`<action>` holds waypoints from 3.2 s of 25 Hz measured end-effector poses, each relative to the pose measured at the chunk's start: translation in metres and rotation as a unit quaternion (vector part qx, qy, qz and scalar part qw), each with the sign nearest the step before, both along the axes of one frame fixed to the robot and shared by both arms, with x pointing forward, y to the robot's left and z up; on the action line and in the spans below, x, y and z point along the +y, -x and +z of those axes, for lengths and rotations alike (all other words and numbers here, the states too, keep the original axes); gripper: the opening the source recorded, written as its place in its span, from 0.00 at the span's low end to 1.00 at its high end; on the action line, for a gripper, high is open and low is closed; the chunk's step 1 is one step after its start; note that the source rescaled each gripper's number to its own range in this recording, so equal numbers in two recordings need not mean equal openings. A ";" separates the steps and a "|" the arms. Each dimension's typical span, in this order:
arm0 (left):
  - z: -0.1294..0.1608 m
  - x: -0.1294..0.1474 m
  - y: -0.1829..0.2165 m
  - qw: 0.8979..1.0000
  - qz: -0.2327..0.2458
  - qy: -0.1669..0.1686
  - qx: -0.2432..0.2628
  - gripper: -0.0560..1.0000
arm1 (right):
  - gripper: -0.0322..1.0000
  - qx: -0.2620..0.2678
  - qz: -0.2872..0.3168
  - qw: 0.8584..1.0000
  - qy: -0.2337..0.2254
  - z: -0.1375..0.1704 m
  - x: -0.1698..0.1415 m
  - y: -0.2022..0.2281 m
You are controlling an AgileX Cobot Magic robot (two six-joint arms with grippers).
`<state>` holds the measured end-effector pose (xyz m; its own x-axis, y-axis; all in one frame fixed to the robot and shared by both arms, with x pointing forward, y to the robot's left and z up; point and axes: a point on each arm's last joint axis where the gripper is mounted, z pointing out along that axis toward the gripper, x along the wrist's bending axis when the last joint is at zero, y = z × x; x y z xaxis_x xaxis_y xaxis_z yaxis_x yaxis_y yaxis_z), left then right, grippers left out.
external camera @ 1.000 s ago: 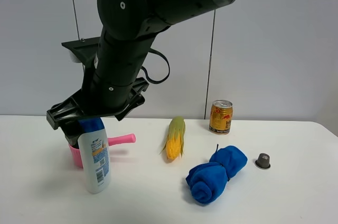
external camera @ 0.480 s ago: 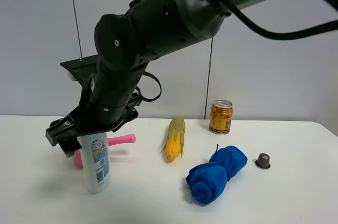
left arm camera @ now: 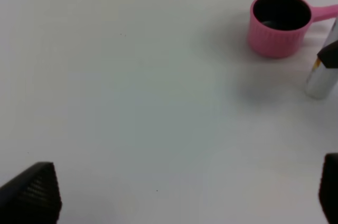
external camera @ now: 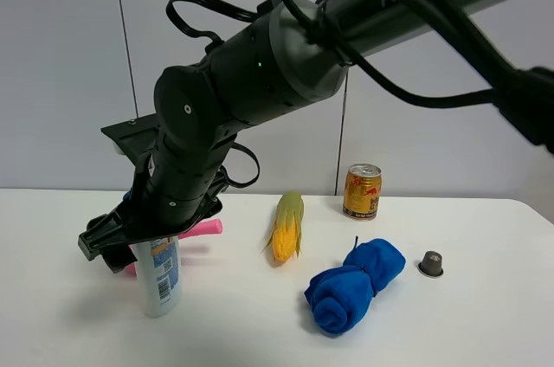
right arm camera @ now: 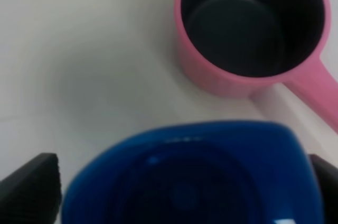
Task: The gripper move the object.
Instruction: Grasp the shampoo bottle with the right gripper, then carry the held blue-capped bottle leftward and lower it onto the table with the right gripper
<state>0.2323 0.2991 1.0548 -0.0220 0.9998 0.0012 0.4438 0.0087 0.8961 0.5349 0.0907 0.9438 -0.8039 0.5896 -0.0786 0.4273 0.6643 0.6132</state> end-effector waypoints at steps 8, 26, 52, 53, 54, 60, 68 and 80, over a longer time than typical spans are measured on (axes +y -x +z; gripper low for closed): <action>0.000 0.000 0.000 1.000 0.000 0.000 0.000 1.00 | 0.05 -0.005 -0.002 1.000 -0.003 0.000 -0.002 -0.003; 0.000 0.000 0.000 1.000 0.000 0.000 0.000 1.00 | 0.04 -0.002 -0.005 1.000 0.003 0.013 -0.007 0.000; 0.000 0.000 0.000 1.000 0.000 0.000 0.000 1.00 | 0.03 0.000 -0.118 0.991 0.057 0.089 -0.093 -0.035; 0.000 0.000 0.000 1.000 0.000 0.000 0.000 1.00 | 0.03 -0.001 -0.125 0.990 0.061 0.091 -0.099 -0.039; 0.000 0.000 0.000 1.000 0.000 0.000 0.000 1.00 | 0.03 -0.001 -0.131 0.989 0.064 0.092 -0.104 -0.042; 0.000 0.000 0.000 1.000 0.000 0.000 0.000 1.00 | 0.03 0.003 -0.170 0.982 0.076 0.091 -0.134 -0.063; 0.000 0.000 0.000 1.000 0.000 0.000 0.000 1.00 | 0.03 0.000 -0.221 0.972 0.075 0.092 -0.174 -0.090; 0.000 0.000 0.000 1.000 0.000 0.000 0.000 1.00 | 0.03 -0.033 -0.223 0.974 0.038 0.048 -0.202 -0.101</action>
